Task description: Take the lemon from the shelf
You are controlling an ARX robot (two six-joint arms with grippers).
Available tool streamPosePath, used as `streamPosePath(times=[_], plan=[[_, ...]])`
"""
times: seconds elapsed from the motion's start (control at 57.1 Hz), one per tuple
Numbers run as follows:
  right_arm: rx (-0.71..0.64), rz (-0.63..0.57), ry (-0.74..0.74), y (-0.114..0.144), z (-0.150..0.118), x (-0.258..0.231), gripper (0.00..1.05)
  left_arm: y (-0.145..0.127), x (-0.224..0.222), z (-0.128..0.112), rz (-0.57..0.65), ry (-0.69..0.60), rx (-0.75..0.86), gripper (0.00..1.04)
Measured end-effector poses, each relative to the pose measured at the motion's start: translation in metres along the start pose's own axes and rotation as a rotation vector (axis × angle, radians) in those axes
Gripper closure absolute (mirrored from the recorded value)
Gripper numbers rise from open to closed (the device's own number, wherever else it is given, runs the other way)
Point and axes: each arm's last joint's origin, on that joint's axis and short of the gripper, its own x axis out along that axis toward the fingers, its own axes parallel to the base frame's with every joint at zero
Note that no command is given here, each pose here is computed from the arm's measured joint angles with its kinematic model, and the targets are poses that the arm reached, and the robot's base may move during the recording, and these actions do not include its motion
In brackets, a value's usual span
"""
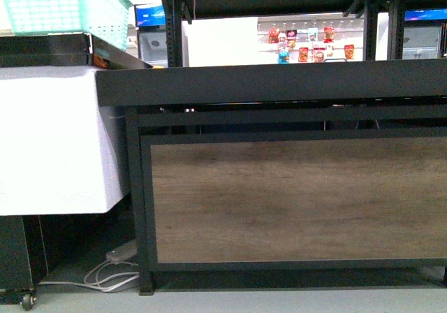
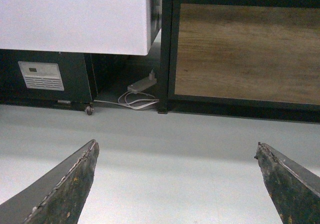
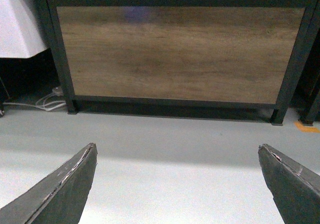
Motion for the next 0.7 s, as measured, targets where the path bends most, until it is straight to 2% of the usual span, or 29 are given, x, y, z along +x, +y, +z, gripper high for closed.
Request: streamPosePath(times=[0.7], plan=[[0.0,0.0,0.0,0.0,0.0,0.0,0.07,0.0,0.0,0.0,0.0,0.0,0.0,0.08]])
